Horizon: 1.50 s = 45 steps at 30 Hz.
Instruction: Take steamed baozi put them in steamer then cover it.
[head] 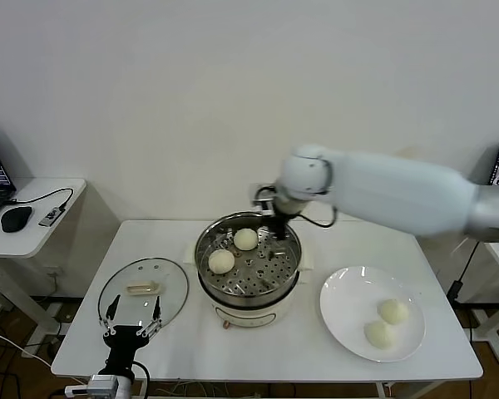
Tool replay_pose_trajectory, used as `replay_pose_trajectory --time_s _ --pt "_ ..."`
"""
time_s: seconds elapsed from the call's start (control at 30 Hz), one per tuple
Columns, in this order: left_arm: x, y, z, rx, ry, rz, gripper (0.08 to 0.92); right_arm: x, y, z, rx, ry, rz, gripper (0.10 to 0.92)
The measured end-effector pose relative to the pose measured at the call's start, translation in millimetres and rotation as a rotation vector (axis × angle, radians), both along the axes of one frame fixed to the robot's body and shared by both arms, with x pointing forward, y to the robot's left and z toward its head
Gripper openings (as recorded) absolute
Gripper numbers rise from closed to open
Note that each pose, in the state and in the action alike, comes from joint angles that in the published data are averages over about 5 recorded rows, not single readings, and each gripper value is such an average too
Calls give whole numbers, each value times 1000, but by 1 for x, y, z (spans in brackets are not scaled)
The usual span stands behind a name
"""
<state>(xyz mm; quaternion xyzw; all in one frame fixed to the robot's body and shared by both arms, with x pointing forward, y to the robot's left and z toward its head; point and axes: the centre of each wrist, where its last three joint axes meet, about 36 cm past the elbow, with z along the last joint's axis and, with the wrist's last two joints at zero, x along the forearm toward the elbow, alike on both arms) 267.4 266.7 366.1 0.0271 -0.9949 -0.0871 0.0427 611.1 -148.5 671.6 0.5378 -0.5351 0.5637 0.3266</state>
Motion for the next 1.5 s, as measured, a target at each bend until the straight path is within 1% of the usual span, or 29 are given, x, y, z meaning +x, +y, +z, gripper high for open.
replay_pose_trajectory --time_s 0.13,0.27,0.47,0.67,1.03,1.5 --pt "-1 -1 -1 3 3 -4 823 -14 -51 -1 -27 8 3 823" --pt "-2 -1 -2 6 7 -5 823 -30 -95 -11 -57 15 5 823" --pt "-4 -2 -3 10 10 -5 823 -54 -147 -41 -106 35 -3 823" --pt "-6 -2 -4 13 15 -3 823 -75 -184 -76 -141 59 -22 823" --pt "-9 0 -4 16 18 6 823 -99 -209 -136 -183 99 -27 823" --pt "-10 4 -5 23 19 17 823 -103 -216 -196 -173 130 -48 823"
